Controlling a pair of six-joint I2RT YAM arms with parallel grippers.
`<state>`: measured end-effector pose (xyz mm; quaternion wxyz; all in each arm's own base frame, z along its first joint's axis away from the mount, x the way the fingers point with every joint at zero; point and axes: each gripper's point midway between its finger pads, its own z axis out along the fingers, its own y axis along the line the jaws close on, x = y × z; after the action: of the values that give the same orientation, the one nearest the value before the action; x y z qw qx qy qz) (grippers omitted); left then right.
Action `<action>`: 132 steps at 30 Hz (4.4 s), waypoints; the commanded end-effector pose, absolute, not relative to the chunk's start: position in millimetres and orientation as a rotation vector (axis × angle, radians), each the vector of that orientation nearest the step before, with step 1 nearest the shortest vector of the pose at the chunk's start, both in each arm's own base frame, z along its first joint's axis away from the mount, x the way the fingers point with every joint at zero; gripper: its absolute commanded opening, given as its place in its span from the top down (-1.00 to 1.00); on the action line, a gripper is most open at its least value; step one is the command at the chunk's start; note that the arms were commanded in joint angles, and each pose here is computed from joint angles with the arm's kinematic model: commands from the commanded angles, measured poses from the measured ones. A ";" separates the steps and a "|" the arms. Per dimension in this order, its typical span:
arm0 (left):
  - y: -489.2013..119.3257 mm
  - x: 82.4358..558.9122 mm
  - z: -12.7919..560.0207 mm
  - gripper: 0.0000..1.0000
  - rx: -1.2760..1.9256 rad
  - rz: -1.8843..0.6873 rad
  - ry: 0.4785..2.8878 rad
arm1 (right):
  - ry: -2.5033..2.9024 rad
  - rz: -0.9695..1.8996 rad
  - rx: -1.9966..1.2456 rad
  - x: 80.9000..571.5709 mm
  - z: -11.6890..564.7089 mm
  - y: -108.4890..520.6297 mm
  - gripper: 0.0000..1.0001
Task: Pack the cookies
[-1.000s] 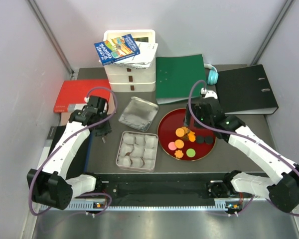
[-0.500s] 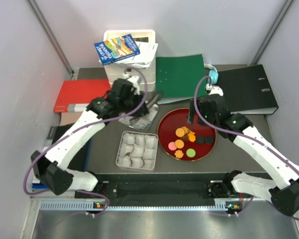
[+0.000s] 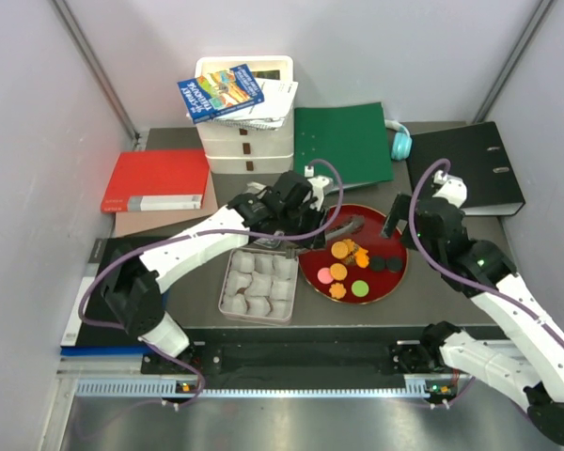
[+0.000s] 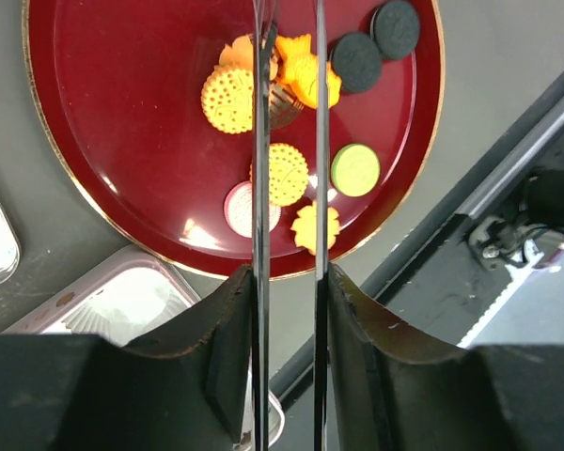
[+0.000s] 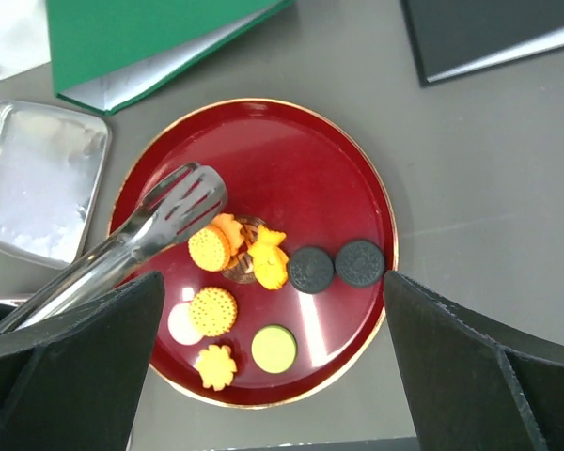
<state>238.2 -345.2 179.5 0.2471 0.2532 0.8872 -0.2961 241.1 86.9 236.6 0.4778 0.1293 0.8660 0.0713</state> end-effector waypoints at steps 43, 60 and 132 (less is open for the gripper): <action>-320.5 203.3 135.7 -0.18 0.759 -0.586 2.442 | 2.170 0.165 0.387 223.6 198.3 79.8 -0.98; -327.3 213.5 115.5 -0.02 0.775 -0.535 2.458 | 2.169 0.151 0.375 227.2 199.0 80.5 -0.98; -209.9 159.8 192.3 -0.09 0.458 -0.349 2.553 | 2.212 0.222 0.316 254.0 190.3 114.7 -0.98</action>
<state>147.3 -200.3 176.2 0.2259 0.1672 0.9526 -0.1165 250.7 111.9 174.8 0.4128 0.1188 0.9000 0.0745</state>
